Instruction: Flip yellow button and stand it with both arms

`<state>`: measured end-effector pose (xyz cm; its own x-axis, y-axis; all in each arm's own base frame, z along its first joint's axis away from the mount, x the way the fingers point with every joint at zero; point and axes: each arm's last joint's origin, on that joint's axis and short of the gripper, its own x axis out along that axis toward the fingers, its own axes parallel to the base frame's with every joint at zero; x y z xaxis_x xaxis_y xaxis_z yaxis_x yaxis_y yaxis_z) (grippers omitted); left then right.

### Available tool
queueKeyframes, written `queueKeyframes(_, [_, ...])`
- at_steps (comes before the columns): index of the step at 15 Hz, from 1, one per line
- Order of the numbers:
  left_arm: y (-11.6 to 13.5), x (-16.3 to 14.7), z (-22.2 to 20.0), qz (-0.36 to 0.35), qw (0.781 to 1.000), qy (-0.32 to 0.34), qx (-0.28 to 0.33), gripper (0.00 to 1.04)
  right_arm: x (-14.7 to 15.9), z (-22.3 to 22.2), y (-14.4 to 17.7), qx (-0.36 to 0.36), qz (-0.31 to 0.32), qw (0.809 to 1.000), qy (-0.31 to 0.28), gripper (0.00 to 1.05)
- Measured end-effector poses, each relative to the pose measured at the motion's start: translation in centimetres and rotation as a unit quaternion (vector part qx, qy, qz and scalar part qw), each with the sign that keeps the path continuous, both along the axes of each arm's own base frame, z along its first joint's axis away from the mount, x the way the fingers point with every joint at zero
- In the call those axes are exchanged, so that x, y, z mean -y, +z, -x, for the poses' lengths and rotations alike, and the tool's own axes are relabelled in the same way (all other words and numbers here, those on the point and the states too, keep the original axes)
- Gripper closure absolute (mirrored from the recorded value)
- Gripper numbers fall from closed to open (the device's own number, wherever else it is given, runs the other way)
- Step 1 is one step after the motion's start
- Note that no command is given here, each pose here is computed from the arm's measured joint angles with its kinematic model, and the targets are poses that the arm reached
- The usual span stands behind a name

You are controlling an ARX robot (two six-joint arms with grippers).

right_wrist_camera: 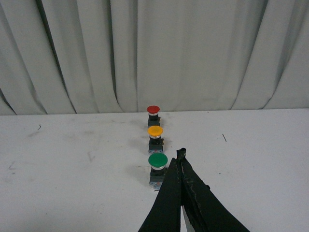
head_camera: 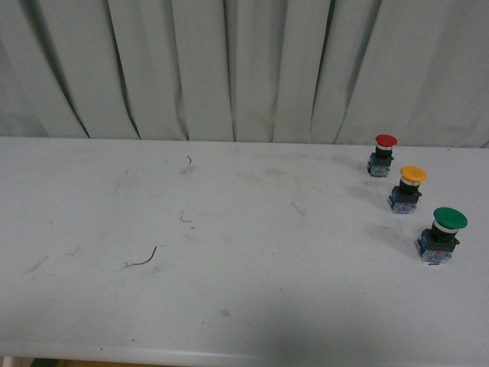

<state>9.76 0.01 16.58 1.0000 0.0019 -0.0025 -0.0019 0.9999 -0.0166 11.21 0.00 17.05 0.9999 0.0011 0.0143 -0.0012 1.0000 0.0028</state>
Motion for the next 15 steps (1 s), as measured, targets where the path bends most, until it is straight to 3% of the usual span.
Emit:
queueKeyframes(11, [0.0, 0.0, 0.0, 0.0, 1.0, 0.0, 0.0, 0.07, 0.0, 1.5, -0.4, -0.005, 0.0, 1.0, -0.001, 1.0])
queueKeyframes(15, [0.0, 0.0, 0.0, 0.0, 1.0, 0.0, 0.0, 0.07, 0.0, 1.5, -0.4, -0.005, 0.0, 1.0, -0.001, 0.49])
